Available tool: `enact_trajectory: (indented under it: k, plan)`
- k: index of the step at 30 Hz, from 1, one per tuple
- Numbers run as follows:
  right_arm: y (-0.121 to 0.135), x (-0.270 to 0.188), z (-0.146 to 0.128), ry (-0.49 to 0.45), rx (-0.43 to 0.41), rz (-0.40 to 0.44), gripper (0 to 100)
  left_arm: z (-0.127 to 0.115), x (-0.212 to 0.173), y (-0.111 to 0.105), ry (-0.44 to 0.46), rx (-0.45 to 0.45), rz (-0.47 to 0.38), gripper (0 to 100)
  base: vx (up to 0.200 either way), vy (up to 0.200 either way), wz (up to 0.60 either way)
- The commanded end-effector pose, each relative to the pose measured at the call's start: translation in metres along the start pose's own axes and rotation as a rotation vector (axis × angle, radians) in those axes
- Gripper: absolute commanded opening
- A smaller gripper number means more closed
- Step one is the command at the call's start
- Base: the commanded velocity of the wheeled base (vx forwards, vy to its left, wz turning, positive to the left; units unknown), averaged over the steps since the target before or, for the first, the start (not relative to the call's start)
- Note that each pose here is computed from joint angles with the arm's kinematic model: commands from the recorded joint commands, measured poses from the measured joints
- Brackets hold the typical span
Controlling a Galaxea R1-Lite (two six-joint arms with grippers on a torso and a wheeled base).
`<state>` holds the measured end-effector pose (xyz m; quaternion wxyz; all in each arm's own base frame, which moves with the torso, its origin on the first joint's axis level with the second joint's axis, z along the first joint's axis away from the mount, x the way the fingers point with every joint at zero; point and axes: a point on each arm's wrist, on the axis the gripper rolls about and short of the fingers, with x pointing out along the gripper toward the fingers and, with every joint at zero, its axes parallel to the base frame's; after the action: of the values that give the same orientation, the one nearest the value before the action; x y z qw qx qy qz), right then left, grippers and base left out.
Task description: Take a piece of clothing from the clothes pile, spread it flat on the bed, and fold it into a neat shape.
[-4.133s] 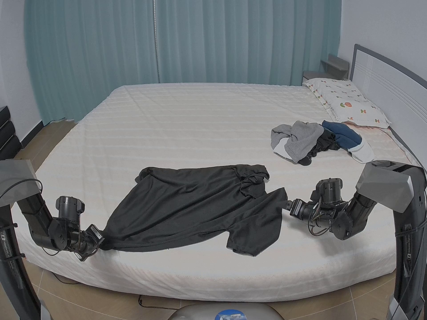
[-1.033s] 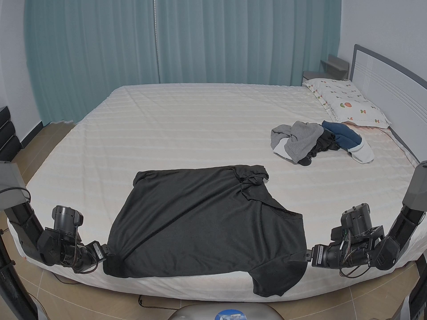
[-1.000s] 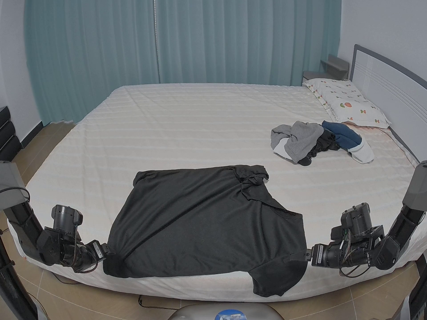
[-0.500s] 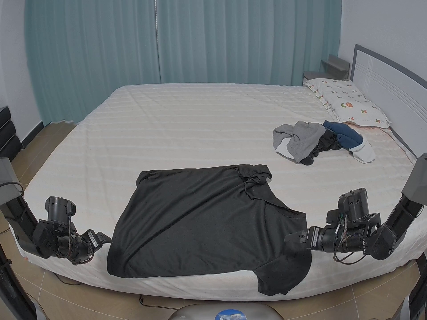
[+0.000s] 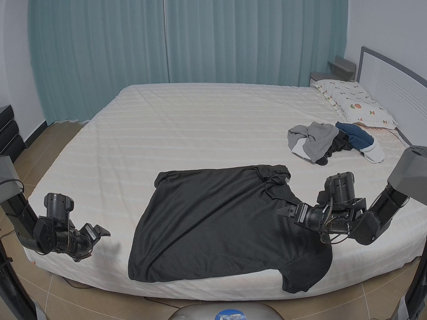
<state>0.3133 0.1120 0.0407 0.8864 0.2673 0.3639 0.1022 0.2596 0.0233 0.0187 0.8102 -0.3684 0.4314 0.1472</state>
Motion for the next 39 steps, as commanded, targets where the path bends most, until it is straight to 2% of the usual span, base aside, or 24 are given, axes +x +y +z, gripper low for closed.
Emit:
enact_trajectory:
  k: [1, 10, 13, 26, 32, 39]
  plan:
    - [-0.002, 0.023, -0.002, 0.003, 0.001, -0.021, 100, 0.002, 0.001, -0.003, 0.015, -0.014, -0.031, 100, 0.2, 0.0, 0.0]
    - [0.004, 0.057, 0.008, -0.053, -0.009, -0.037, 100, 0.003, 0.004, -0.004, 0.029, -0.028, -0.043, 100, 0.2, 0.0, 0.0]
    - [0.011, 0.08, 0.005, -0.042, -0.023, -0.034, 100, 0.005, 0.006, -0.008, 0.042, -0.083, -0.074, 100, 0.0, 0.0, 0.0]
    - [0.03, 0.143, -0.006, -0.067, -0.06, -0.052, 100, 0.003, 0.014, -0.005, 0.075, -0.097, -0.067, 100, 0.0, 0.0, 0.0]
    - [0.021, 0.152, 0.002, -0.097, -0.045, -0.069, 100, 0.003, 0.014, -0.005, 0.075, -0.097, -0.067, 100, 0.0, 0.0, 0.0]
    - [-0.008, 0.146, 0.035, -0.213, -0.021, -0.177, 100, 0.003, 0.015, -0.005, 0.076, -0.097, -0.066, 100, 0.0, 0.0, 0.0]
